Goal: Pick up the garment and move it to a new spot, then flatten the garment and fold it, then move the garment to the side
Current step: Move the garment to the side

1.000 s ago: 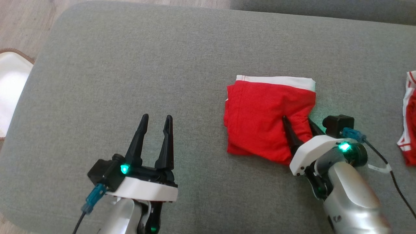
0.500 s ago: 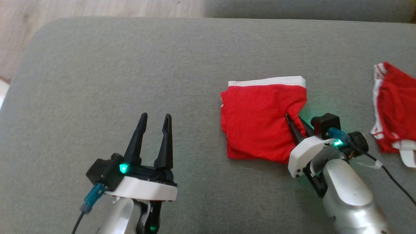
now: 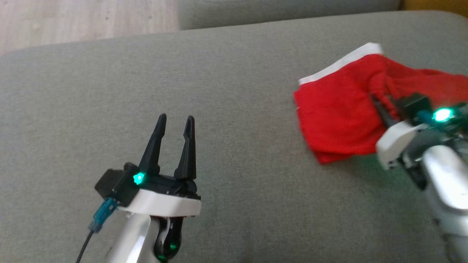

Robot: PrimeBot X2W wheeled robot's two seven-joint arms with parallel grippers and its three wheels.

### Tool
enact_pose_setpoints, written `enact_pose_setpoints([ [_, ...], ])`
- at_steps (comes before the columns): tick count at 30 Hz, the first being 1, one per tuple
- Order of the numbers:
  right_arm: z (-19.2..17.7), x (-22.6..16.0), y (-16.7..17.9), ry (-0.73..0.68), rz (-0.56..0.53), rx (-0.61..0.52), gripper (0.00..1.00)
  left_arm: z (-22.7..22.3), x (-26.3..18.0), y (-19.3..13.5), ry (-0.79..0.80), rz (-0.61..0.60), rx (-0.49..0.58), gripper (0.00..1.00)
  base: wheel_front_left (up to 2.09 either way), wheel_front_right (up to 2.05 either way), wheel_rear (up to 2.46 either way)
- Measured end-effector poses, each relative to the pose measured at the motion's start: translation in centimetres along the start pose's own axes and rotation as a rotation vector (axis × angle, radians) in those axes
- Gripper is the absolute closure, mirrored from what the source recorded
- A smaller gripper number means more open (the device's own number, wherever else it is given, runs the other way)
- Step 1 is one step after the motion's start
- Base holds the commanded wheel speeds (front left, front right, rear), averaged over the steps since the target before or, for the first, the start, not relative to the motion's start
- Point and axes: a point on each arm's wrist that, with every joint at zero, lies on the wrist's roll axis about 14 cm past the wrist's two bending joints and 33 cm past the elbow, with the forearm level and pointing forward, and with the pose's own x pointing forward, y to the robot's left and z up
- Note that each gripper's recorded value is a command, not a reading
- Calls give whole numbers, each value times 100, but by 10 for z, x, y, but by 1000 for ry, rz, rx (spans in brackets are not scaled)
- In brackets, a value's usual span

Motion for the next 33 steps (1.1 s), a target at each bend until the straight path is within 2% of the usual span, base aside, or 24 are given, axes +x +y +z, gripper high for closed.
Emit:
enact_pose_setpoints([
  [5,-22,-10,-44,82,-47,-33,100,-7,13,-4,12,-28,-11,0,0,0,0],
  [8,-35,-12,-77,145,-87,-3,100,-14,21,-2,25,-32,-20,0,0,0,0],
  [14,-59,-18,-128,263,-156,-64,100,-25,29,6,50,-20,-30,0,0,0,0],
  [22,-95,-21,-144,397,-181,-88,100,-36,30,17,75,-2,-36,0,0,0,0],
  [33,-108,-15,-167,463,-231,-150,100,-40,33,27,85,14,-24,0,0,0,0],
])
